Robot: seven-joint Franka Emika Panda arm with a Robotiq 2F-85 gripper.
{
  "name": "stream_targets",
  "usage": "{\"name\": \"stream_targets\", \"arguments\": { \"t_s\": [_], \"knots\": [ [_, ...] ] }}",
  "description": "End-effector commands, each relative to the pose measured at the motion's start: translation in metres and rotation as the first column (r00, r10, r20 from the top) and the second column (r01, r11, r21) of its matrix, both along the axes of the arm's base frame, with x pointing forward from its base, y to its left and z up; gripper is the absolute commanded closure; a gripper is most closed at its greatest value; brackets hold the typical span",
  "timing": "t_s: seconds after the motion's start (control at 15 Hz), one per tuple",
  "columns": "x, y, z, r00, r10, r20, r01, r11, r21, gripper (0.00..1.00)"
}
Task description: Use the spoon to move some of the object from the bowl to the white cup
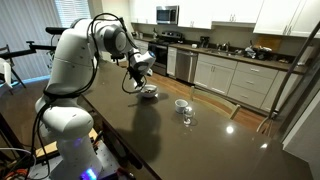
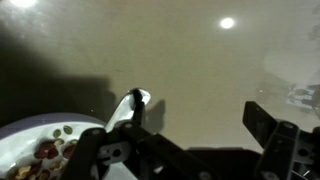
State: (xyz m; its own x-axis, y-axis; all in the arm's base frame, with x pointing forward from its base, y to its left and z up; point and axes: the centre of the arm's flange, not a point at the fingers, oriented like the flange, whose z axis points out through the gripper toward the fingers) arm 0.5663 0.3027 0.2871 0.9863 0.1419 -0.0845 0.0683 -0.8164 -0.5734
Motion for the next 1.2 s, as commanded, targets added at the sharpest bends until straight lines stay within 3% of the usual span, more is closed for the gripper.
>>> {"name": "stream_targets", "arguments": {
  "t_s": [0.0,0.73,1.13],
  "knots": [
    [-0.007,0.006,0.02,1.0,0.023,0.021,-0.023,1.0,0.011,0.0],
    [-0.016,0.028,0.012,0.997,0.068,0.047,-0.073,0.991,0.116,0.0],
    [-0.015,0.032,0.007,0.997,0.07,0.035,-0.073,0.994,0.085,0.0]
  ]
}}
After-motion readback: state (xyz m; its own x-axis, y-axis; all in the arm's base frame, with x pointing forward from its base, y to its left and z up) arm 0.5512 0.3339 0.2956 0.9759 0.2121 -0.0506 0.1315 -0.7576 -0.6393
